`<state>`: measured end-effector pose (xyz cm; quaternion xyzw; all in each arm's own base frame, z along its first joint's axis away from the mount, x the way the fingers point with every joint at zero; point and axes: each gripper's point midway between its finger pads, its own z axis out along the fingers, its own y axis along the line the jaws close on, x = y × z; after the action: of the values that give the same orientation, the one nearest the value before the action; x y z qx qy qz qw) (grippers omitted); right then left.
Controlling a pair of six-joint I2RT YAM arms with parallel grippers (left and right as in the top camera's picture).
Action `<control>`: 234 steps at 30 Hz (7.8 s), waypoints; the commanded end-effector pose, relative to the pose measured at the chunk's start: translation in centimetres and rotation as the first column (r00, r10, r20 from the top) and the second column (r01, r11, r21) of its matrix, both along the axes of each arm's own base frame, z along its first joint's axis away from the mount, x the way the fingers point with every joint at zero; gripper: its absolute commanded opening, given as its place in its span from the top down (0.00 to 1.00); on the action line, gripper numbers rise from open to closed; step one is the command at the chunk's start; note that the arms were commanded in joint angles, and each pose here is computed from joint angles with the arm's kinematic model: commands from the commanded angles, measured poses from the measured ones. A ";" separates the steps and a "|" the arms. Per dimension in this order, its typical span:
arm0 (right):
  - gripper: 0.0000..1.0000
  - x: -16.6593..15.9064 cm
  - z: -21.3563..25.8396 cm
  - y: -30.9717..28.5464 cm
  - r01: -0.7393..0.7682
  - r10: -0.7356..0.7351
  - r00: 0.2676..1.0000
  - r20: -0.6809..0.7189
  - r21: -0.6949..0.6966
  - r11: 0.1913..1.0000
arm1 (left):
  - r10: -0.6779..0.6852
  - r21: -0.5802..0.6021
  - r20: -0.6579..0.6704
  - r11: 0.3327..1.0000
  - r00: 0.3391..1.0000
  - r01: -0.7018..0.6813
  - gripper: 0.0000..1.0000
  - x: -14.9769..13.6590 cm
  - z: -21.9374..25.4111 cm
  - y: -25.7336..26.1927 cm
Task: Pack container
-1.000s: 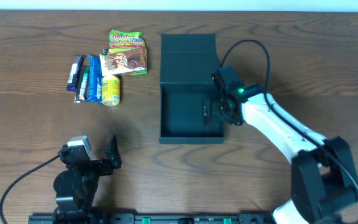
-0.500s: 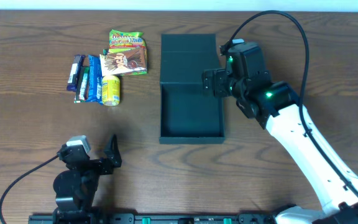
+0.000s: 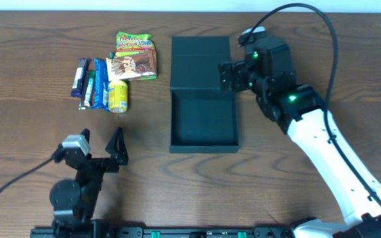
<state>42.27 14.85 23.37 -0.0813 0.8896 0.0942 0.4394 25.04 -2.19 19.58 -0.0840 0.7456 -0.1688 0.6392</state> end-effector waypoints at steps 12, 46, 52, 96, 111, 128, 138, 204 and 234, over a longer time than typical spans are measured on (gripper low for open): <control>0.01 4.9 4.2 -11.0 0.158 -0.140 0.967 0.215 -0.068 0.985 | 0.101 0.281 -0.389 0.960 0.916 0.014 0.05 8.2 5.0 2.7; 0.01 4.1 2.5 -13.5 0.195 -0.198 0.974 0.110 0.036 0.980 | 0.235 0.368 -0.620 0.930 0.748 0.013 0.05 21.2 -12.0 6.8; 0.01 3.8 2.1 -13.5 0.196 -0.198 0.976 0.092 0.032 0.980 | 0.232 0.363 -0.664 0.931 0.711 0.035 0.05 21.0 -14.7 6.8; 0.01 3.8 2.0 -13.5 0.209 -0.212 0.974 0.082 0.050 0.977 | 0.107 0.246 -0.739 0.962 0.665 0.119 0.34 20.6 -19.5 5.1; 0.01 3.8 2.0 -13.5 0.209 -0.212 0.974 0.082 0.049 0.977 | 0.120 0.212 -0.712 0.976 0.692 0.048 0.49 22.3 -17.8 5.2; 0.01 3.8 2.0 -13.5 0.210 -0.213 0.974 0.082 0.049 0.977 | 0.122 0.210 -0.714 0.977 0.690 0.044 0.45 23.0 -16.4 5.3; 0.01 3.8 2.0 -13.5 0.210 -0.213 0.974 0.081 0.049 0.977 | 0.153 0.229 -0.770 0.973 0.619 0.044 0.54 21.6 -18.9 5.8; 0.01 3.6 1.7 -14.4 0.185 -0.182 0.979 0.091 -0.031 0.982 | -0.079 0.033 -0.718 0.989 0.692 0.147 0.94 9.4 -4.8 -21.0; 0.01 1.1 -1.4 -13.2 0.134 -0.134 0.988 -0.081 -0.010 0.991 | 0.050 0.207 -0.802 0.958 0.596 0.198 0.26 7.3 -10.1 -20.2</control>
<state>43.30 1.72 21.68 -0.0150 0.9114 0.0643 0.4062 31.77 -22.23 8.67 -0.0360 0.9740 -0.0365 0.2207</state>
